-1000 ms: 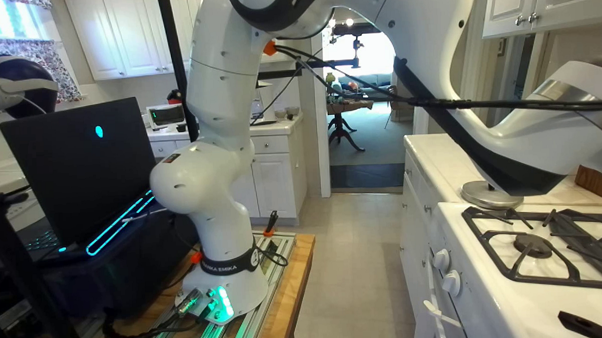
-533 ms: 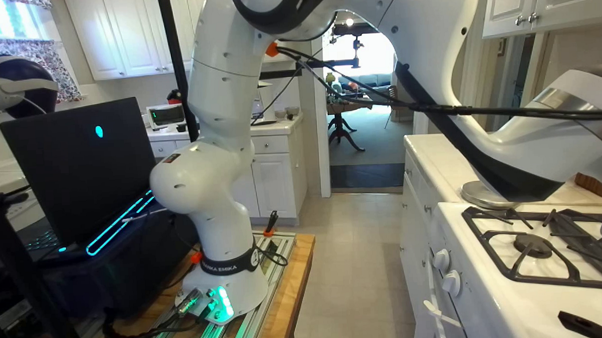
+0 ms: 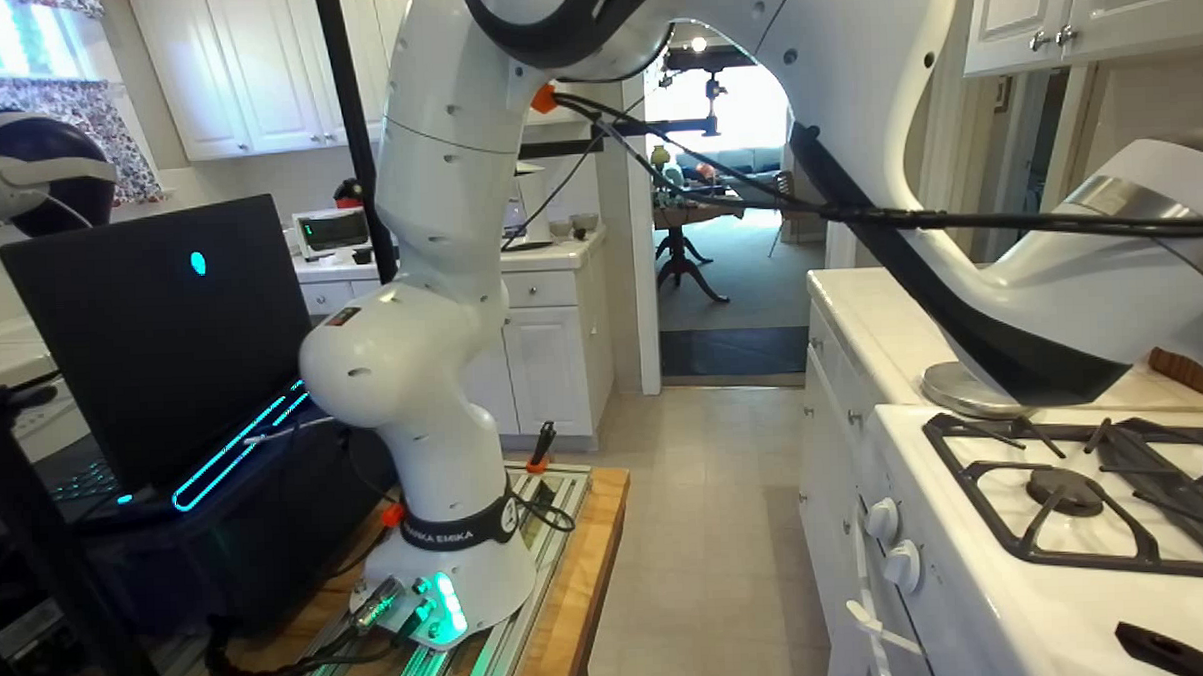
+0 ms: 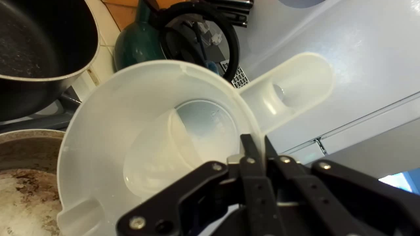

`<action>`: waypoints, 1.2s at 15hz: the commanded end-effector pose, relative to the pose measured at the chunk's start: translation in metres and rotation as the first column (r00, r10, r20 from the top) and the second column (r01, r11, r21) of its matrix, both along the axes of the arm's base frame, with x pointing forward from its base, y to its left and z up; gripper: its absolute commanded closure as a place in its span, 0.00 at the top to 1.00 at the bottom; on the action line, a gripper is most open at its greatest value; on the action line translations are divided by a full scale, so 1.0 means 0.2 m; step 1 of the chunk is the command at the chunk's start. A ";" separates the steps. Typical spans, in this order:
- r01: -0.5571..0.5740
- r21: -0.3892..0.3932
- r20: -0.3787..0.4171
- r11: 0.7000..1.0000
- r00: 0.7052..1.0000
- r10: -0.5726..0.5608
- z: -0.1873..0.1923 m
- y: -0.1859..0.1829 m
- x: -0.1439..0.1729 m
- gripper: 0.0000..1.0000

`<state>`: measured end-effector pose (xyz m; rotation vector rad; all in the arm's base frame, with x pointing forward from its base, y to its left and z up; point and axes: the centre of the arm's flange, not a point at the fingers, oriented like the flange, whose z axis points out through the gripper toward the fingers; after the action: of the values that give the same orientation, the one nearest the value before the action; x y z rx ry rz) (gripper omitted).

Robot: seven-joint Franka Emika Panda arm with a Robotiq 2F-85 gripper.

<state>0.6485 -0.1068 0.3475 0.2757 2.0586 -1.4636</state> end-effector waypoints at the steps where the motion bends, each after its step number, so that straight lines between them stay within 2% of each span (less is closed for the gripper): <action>1: -0.038 -0.079 0.000 0.996 0.999 0.038 0.04 -0.01 -0.02 0.01; 18: -0.093 -0.214 -0.025 0.972 0.996 0.090 0.06 -0.02 -0.04 0.01</action>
<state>0.6481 -0.1097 0.3474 0.1233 1.9573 -1.5609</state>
